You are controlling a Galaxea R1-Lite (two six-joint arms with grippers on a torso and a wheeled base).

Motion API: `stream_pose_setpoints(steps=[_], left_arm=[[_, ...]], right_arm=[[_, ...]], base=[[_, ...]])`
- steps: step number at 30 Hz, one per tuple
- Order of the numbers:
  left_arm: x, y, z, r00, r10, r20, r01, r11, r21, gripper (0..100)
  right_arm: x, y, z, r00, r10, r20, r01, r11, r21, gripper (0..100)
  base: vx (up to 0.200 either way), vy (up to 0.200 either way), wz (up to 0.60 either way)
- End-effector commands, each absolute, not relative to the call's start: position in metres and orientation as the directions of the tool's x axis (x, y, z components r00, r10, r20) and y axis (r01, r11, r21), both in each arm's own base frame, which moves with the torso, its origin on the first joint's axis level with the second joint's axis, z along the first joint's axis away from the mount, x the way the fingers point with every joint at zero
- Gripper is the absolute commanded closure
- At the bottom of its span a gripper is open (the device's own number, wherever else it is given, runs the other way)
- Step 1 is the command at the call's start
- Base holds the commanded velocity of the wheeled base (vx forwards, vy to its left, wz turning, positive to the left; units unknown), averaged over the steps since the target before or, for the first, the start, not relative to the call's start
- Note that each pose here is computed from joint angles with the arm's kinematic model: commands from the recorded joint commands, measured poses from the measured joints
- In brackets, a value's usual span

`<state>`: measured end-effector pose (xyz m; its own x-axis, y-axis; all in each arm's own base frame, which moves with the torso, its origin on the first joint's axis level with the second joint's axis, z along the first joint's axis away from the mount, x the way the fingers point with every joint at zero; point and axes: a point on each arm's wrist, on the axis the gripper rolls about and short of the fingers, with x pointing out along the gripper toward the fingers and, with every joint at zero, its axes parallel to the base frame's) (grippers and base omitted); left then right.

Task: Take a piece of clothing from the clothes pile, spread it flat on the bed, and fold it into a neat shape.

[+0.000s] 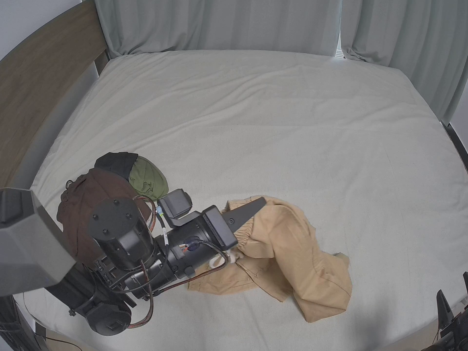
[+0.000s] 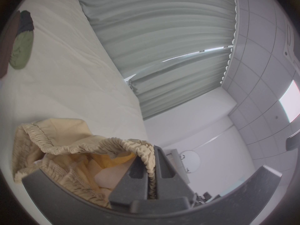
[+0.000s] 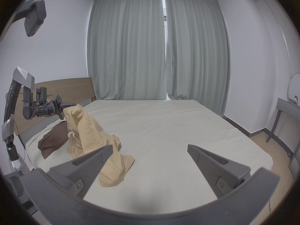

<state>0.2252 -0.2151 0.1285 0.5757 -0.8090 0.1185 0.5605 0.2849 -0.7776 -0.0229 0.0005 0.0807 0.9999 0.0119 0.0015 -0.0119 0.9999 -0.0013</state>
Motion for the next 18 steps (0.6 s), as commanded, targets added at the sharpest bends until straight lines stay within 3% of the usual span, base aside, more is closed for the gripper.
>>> stream_pose_setpoints(steps=[1,18], left_arm=[[0.243,-0.199,0.104,0.643,-0.765,0.033,0.5,0.387,-0.774,100],[0.281,-0.145,0.097,0.787,-0.616,0.011,0.435,0.543,-0.718,100]], right_arm=[[-0.023,0.0,0.075,1.0,0.012,0.0,-0.012,1.0,-0.002,0],[-0.023,0.0,0.075,1.0,0.012,0.0,-0.012,1.0,-0.003,0]], base=[[0.0,0.0,0.0],[0.0,0.0,0.0]])
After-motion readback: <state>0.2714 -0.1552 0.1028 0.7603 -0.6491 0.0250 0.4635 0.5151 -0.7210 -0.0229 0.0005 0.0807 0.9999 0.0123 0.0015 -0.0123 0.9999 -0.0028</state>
